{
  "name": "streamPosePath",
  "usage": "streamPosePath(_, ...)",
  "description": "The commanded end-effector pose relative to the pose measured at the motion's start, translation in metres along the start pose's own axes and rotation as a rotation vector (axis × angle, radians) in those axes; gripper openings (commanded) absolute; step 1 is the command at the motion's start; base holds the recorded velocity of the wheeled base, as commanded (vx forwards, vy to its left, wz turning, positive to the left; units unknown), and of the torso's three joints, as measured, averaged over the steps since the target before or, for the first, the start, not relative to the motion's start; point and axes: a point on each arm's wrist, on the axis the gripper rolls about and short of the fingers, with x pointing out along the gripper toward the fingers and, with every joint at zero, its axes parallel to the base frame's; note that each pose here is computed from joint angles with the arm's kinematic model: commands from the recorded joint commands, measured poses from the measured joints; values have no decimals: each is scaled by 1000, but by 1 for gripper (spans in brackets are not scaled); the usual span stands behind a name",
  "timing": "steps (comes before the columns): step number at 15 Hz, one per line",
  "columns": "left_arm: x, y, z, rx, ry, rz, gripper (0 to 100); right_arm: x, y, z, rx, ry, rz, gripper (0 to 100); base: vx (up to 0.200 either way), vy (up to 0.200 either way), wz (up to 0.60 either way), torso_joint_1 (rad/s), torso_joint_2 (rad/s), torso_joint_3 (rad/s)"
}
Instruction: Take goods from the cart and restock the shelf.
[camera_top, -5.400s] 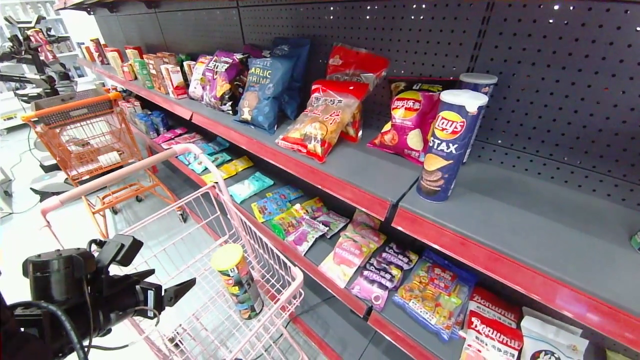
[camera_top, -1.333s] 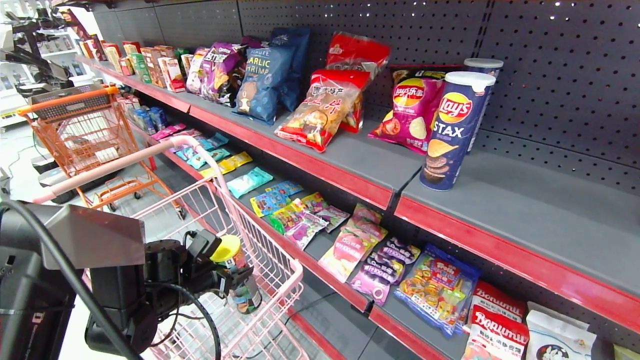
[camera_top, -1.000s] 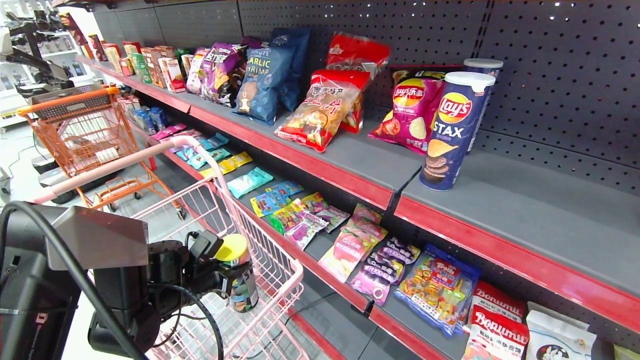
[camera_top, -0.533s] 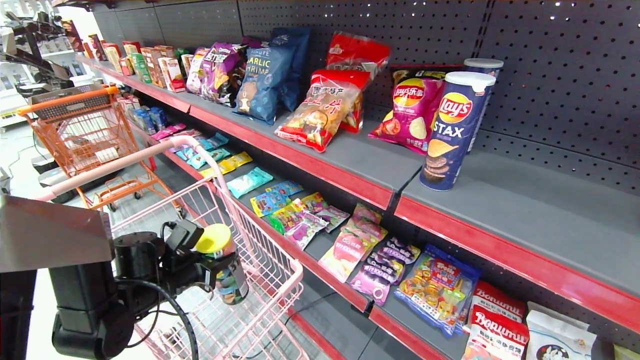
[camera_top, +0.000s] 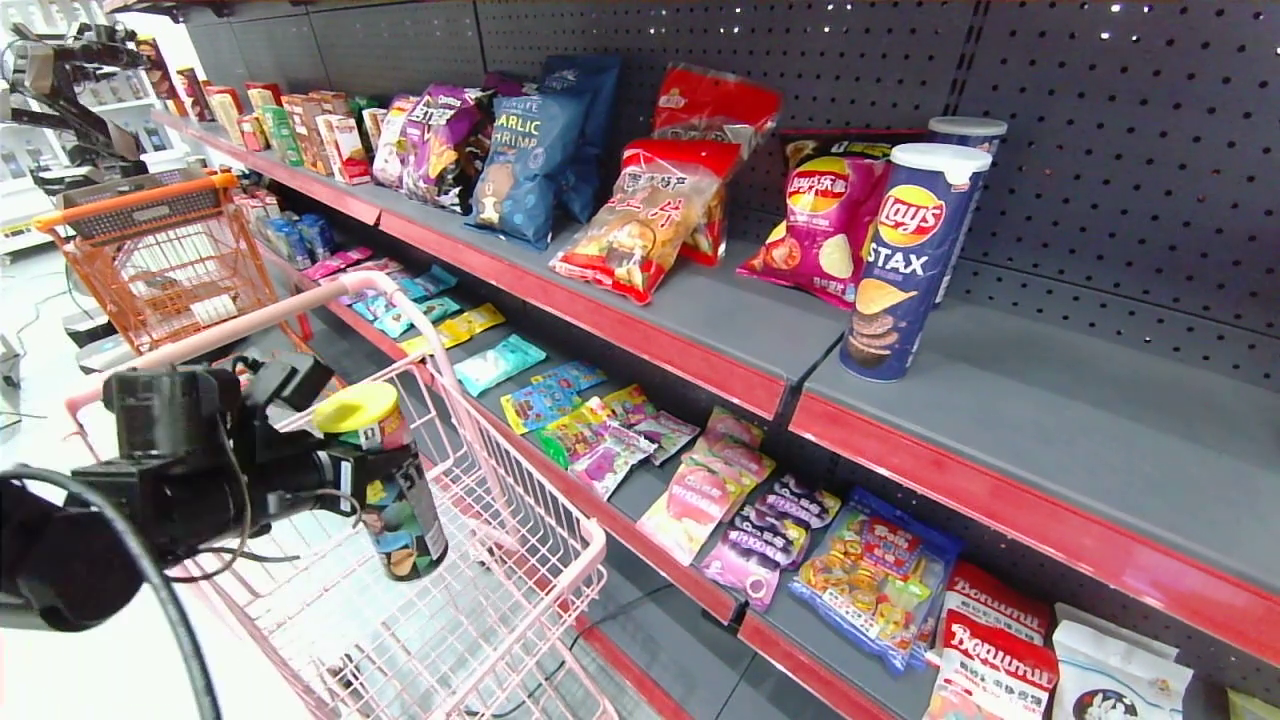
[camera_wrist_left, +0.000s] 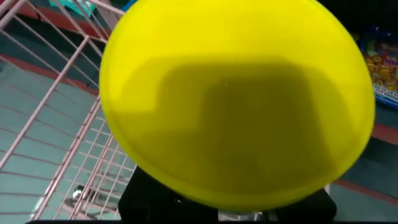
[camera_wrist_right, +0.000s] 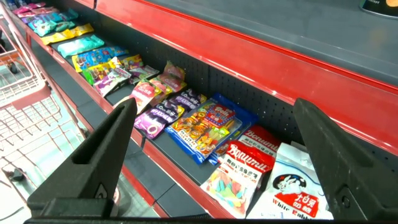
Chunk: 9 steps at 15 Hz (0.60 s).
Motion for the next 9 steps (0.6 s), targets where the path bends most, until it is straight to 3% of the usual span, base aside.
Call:
streamPosePath(1,-71,-19,77,35,-171,35,0,0,0,0,-1,1,1,100,0,0,0,0,0,0)
streamPosePath(2,-98,-29,84,25,-148,30,0,0,0,0,2,1,1,100,0,0,0,0,0,0)
streamPosePath(4,-140,-46,80,12,-107,19,0,0,0,0,5,1,1,100,0,0,0,0,0,0)
streamPosePath(5,-157,-53,76,20,-110,18,0,0,0,0,5,1,1,100,0,0,0,0,0,0)
streamPosePath(9,-200,-72,69,67,-224,14,0,0,0,0,5,1,1,100,0,0,0,0,0,0)
